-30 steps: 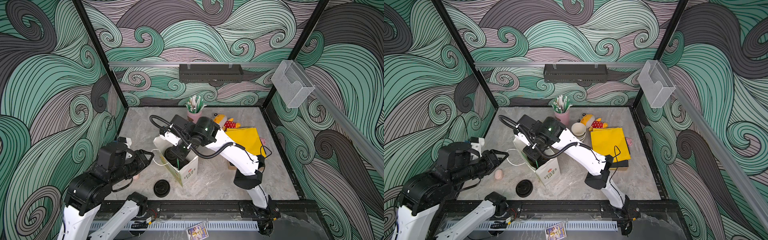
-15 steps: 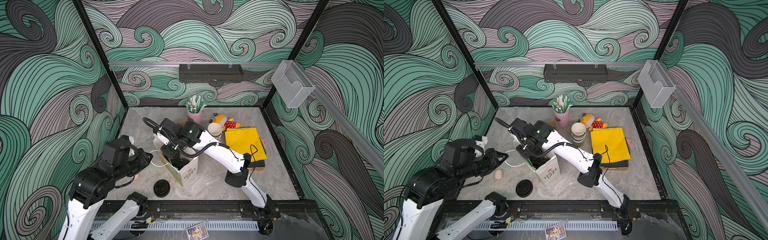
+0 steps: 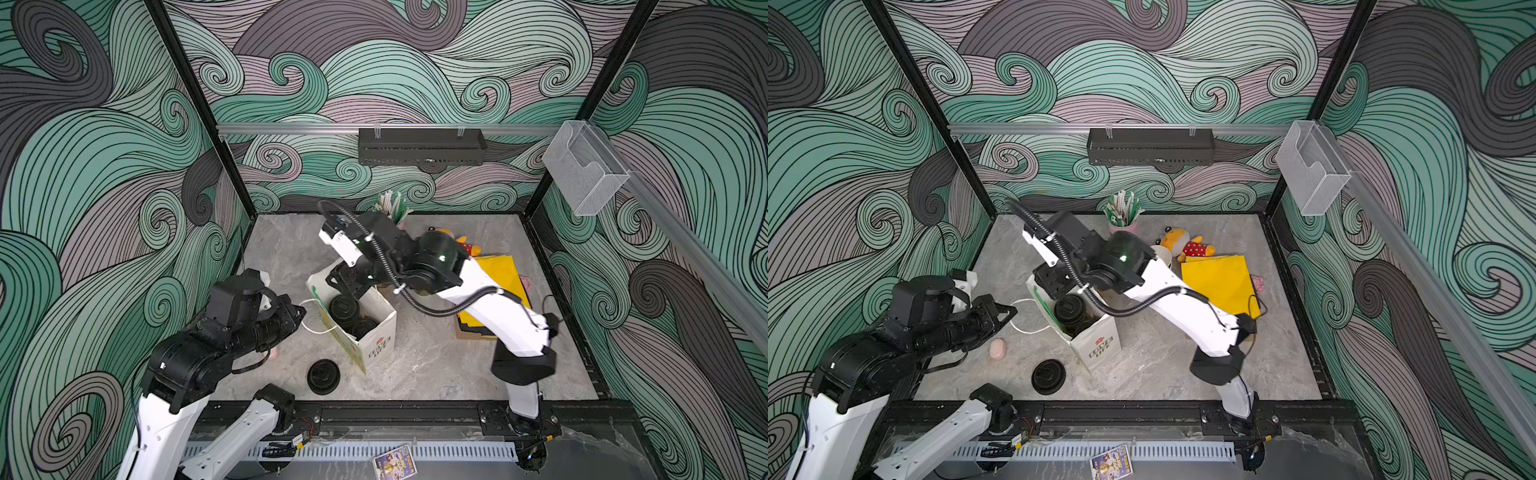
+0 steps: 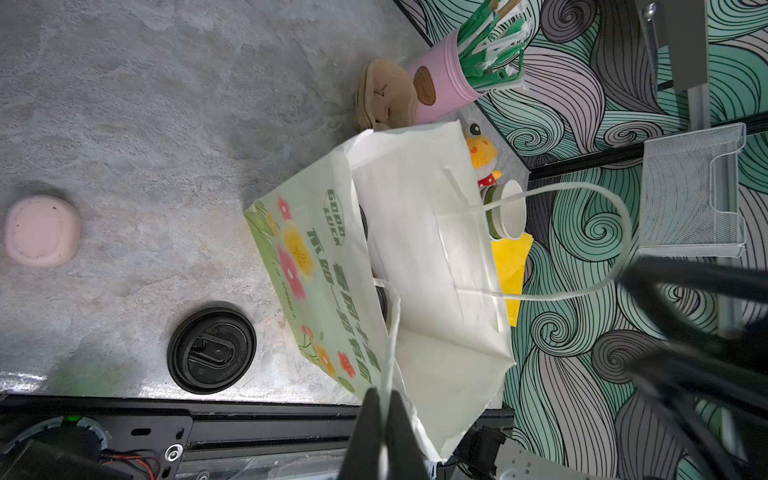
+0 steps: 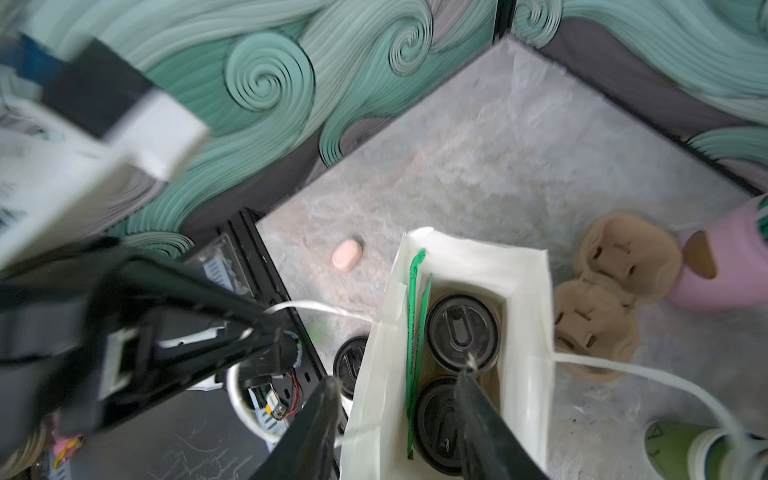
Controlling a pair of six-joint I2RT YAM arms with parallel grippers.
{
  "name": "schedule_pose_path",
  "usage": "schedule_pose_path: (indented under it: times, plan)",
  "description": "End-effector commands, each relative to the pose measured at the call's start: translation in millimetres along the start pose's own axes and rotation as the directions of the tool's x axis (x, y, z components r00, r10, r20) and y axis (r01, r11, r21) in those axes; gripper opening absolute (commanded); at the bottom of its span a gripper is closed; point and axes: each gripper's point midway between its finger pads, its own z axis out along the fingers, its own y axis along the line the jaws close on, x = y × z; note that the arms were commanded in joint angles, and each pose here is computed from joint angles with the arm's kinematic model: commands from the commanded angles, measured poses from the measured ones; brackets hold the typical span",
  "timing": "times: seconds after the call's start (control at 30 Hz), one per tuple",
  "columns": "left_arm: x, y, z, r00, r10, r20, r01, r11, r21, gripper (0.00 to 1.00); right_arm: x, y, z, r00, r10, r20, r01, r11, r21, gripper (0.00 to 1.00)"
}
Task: Pack the takeout coffee
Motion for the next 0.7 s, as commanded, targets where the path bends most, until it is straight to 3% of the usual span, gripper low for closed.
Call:
schedule_pose_path:
  times: [0.0, 0.1, 0.17, 0.3, 0.47, 0.67]
  plan:
    - [-5.9, -2.5, -4.5, 0.999, 0.020, 0.032, -0.020, 1.000, 0.008, 0.06, -22.4, -20.0, -66.5, 0.982, -0.001, 0.190, -0.016, 0.996, 0.088, 0.47]
    - [-8.4, -4.2, -5.0, 0.999, 0.015, 0.049, -0.016, 1.000, 0.021, 0.08, -3.3, -55.6, -106.9, 0.962, 0.053, 0.268, -0.115, 0.968, 0.222, 0.47]
    - [-10.8, -5.0, -5.7, 0.998, 0.012, 0.068, -0.014, 0.999, 0.031, 0.13, 24.2, -90.4, -130.6, 0.943, 0.146, 0.300, -0.243, 0.917, 0.317, 0.45]
    - [-19.6, -6.4, -9.6, 0.992, 0.010, 0.125, -0.015, 0.999, 0.043, 0.26, 83.5, -142.3, -159.9, 0.874, 0.357, 0.331, -0.470, 0.795, 0.384, 0.42]
    - [-35.4, -12.5, -17.7, 0.979, 0.039, 0.200, -0.048, 0.998, 0.042, 0.42, 165.9, -181.8, -153.4, 0.785, 0.569, 0.244, -0.611, 0.647, 0.456, 0.40]
    - [-61.2, -24.8, -38.2, 0.945, 0.140, 0.297, -0.144, 0.990, -0.008, 0.55, 216.8, -205.7, -125.1, 0.700, 0.704, 0.122, -0.655, 0.563, 0.504, 0.40]
